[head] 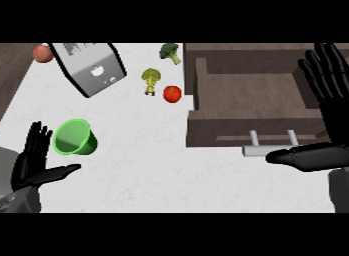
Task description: Pick up the cup, place it into the drawer and close the drawer
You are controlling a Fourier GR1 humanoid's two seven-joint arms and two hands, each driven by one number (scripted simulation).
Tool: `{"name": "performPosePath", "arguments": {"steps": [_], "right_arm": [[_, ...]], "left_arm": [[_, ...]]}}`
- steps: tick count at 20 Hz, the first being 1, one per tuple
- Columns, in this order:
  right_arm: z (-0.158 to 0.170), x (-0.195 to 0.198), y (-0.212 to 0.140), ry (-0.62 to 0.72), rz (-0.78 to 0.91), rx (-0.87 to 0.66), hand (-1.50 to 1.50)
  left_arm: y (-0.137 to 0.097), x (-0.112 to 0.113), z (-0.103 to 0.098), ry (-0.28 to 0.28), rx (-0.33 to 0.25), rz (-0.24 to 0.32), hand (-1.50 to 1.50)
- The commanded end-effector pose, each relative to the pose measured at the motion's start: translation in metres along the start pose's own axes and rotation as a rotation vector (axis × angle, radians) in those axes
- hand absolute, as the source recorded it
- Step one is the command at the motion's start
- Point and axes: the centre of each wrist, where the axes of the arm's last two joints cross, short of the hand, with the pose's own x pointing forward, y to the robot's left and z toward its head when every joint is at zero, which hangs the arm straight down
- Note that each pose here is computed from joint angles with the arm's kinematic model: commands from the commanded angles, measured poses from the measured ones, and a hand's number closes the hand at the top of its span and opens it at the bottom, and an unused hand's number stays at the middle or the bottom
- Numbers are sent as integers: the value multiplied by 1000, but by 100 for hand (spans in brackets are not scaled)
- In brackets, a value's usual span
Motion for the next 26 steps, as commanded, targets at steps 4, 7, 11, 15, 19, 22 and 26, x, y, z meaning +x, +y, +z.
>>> {"name": "performPosePath", "arguments": {"steps": [4, 7, 11, 15, 19, 22, 26], "right_arm": [[-8, -2, 27, -6, 8, 21, -150], [-8, 21, 8, -16, 1, 17, -150], [5, 5, -2, -3, 10, 27, -150], [-5, -2, 2, -9, -16, 7, -150], [-5, -1, -11, 7, 10, 31, -150], [3, 15, 0, 0, 7, 18, -150], [1, -1, 1, -2, -10, 40, -150]], "left_arm": [[-2, -15, 12, -40, 9, 21, -150], [-19, -23, 14, -58, 12, 22, -150], [0, -12, 8, -66, -5, 26, -150], [-12, -14, 4, -69, -15, 29, -150], [-24, -20, 8, -103, -29, 32, -150], [-16, -7, -8, -50, -58, 65, -150], [-33, -21, 5, -82, -109, 181, -150]]}}
